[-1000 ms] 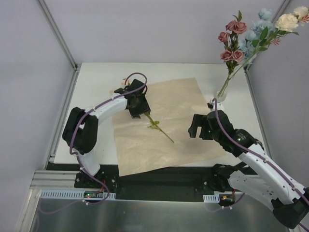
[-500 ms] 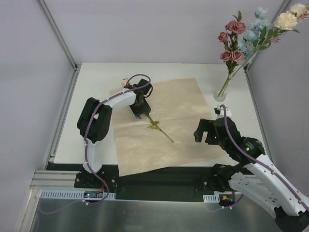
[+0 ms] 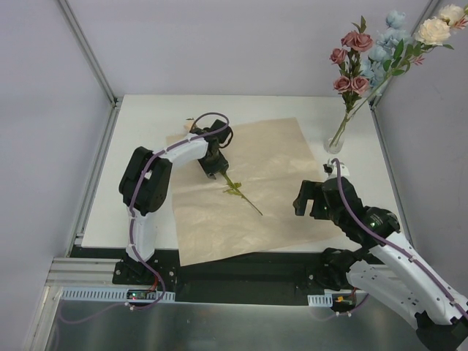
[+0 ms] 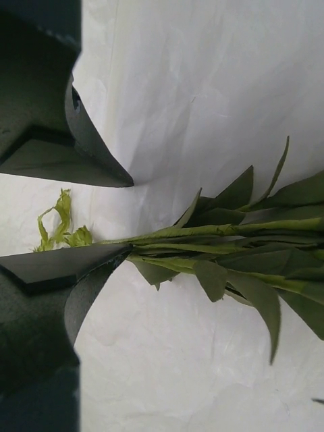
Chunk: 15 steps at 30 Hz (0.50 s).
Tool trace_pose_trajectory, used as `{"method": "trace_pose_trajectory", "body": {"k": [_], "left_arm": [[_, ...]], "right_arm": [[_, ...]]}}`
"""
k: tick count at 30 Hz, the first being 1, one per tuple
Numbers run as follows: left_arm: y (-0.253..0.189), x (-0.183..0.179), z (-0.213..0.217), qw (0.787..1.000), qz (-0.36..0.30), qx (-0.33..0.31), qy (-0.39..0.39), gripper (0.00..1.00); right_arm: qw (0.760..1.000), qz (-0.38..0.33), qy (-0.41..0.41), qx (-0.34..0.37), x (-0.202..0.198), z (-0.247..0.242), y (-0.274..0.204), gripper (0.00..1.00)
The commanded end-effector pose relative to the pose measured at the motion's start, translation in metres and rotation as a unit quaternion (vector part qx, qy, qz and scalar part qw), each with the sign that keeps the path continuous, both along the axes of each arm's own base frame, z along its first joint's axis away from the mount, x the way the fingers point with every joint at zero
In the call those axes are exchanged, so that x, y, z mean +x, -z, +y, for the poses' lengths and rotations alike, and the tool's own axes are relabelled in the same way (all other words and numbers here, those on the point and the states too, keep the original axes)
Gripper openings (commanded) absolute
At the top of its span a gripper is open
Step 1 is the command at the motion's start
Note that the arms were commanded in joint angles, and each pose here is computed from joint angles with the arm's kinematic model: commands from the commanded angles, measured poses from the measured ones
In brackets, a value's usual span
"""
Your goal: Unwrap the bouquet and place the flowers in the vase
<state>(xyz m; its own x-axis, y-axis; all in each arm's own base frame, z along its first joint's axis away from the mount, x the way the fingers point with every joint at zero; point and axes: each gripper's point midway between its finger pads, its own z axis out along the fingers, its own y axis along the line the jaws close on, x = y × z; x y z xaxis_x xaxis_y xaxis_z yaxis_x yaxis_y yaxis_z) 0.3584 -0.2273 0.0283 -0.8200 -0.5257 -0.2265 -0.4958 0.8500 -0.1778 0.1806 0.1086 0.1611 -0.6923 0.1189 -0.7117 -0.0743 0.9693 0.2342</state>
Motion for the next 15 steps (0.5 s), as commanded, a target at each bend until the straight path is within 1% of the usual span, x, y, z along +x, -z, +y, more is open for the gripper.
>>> {"method": "trace_pose_trajectory", "body": {"k": [1, 6, 15], "left_arm": [[-0.03, 0.001, -0.006, 0.999, -0.028, -0.009, -0.013, 0.4], [-0.04, 0.008, -0.011, 0.999, -0.04, -0.019, -0.015, 0.42], [-0.028, 0.016, -0.025, 0.999, -0.023, -0.036, -0.017, 0.42]], "right_arm": [[1.0, 0.007, 0.002, 0.0, -0.002, 0.0, 0.002, 1.0], [1.0, 0.006, 0.002, 0.002, -0.002, 0.001, 0.0, 1.0], [1.0, 0.007, 0.004, 0.004, -0.003, 0.0, 0.001, 1.0]]}}
